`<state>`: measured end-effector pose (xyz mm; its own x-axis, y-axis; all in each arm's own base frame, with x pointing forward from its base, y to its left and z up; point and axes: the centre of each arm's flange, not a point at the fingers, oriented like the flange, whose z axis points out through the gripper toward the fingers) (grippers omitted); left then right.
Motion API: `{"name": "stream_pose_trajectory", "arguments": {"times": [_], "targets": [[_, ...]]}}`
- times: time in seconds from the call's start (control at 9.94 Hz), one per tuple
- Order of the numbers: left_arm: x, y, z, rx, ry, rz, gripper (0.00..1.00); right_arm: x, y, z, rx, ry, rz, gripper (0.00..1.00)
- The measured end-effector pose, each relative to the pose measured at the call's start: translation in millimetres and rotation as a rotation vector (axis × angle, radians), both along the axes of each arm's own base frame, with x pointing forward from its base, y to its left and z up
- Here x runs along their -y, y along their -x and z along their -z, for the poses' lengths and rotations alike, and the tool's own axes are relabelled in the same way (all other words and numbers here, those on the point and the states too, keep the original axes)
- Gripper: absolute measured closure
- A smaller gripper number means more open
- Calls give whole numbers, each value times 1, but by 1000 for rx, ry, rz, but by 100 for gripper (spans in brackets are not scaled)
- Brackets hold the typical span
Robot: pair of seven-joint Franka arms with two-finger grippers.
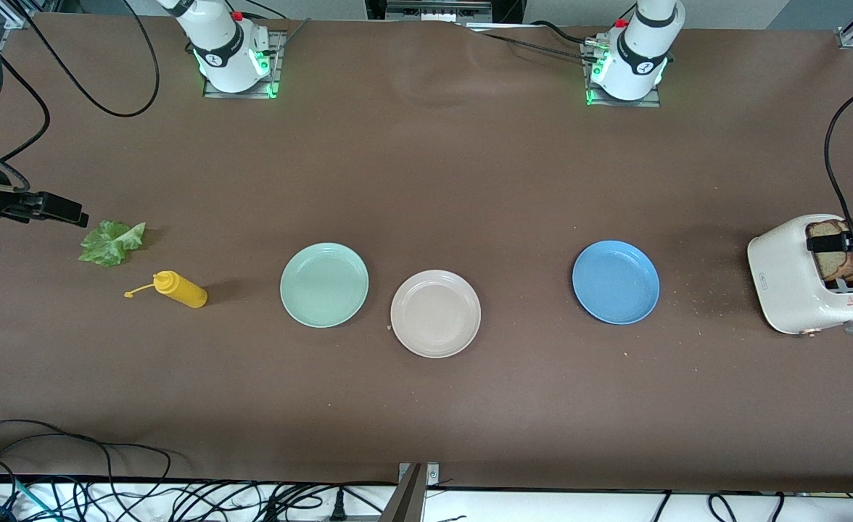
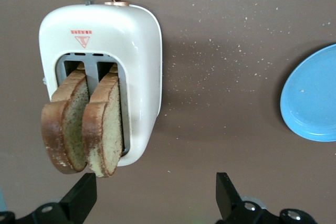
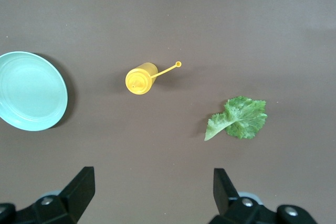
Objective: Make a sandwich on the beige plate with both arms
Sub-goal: 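Lower the left gripper onto a toast slice and grasp it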
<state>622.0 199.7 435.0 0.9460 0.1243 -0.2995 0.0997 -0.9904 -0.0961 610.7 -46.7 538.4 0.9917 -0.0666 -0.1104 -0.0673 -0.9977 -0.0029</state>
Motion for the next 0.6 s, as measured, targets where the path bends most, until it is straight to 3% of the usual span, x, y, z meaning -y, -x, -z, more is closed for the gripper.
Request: {"name": "stream_pose_trajectory", "arguments": {"times": [0.6], "targets": [[-36,1,13,30,-9,30,0,0,0,0,0,0,0,0]]}}
